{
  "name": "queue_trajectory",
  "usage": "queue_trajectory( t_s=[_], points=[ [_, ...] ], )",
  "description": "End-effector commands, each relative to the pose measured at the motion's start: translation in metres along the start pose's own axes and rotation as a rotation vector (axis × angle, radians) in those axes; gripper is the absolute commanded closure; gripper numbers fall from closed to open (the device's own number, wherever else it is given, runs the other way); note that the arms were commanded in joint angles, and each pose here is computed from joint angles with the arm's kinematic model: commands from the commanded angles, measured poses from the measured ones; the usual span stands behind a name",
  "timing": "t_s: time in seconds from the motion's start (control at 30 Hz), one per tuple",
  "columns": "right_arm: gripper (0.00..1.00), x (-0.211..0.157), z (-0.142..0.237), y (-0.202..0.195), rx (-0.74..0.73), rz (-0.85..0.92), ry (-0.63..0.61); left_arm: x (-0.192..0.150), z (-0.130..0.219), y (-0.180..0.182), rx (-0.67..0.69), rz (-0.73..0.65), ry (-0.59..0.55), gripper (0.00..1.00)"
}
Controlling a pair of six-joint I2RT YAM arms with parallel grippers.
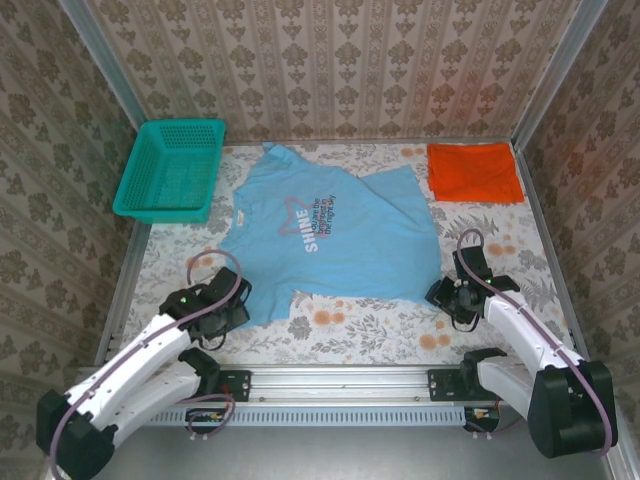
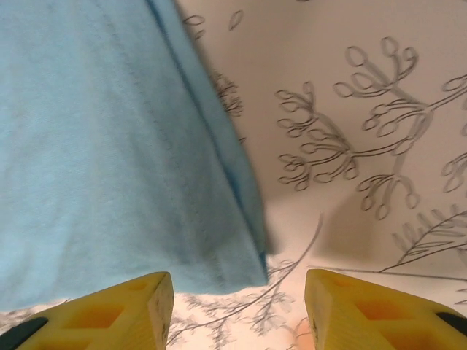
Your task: Fold and stack the t-shirts
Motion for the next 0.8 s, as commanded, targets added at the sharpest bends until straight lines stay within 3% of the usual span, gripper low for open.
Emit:
queue_trajectory(
  t_s=[0.0,0.07,0.2,0.3,0.4,0.77],
  points=[
    [0.47,-0.004,0.005,0.01,0.085,-0.106,0.08,-0.018,-0.003,0.008,0.035,0.148,0.229,0.49],
    [0.51,-0.007,0.0,0.011,0.127,-0.144,0.109,-0.021,-0.001,0.008,0.001,0.183,0.293,0.55],
    [0.55,-0.02,-0.006,-0.008,0.064,-0.209,0.103,-0.021,-0.002,0.019,0.023,0.212,0.335,0.58],
    [0.58,-0.026,-0.01,-0.015,0.097,-0.248,0.077,-0.019,-0.003,0.025,0.02,0.246,0.36,0.58],
    [0.6,-0.024,-0.005,-0.022,0.028,-0.25,0.034,-0.012,-0.003,0.03,0.043,0.257,0.361,0.57],
    [0.64,0.002,-0.004,0.002,0.083,-0.244,-0.006,0.002,-0.012,0.022,0.089,0.197,0.389,0.56]
  ],
)
Point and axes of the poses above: each hand's point on the last joint's axis, 136 mm out from that joint toward the fingers, its own z axis back along the fingers, its own y axis along the line the jaws close on, x = y × z, the point moved 8 cm from there along z, back along the fingers, and after that the axes turned 2 degrees about -z, right-handed, at the moved point
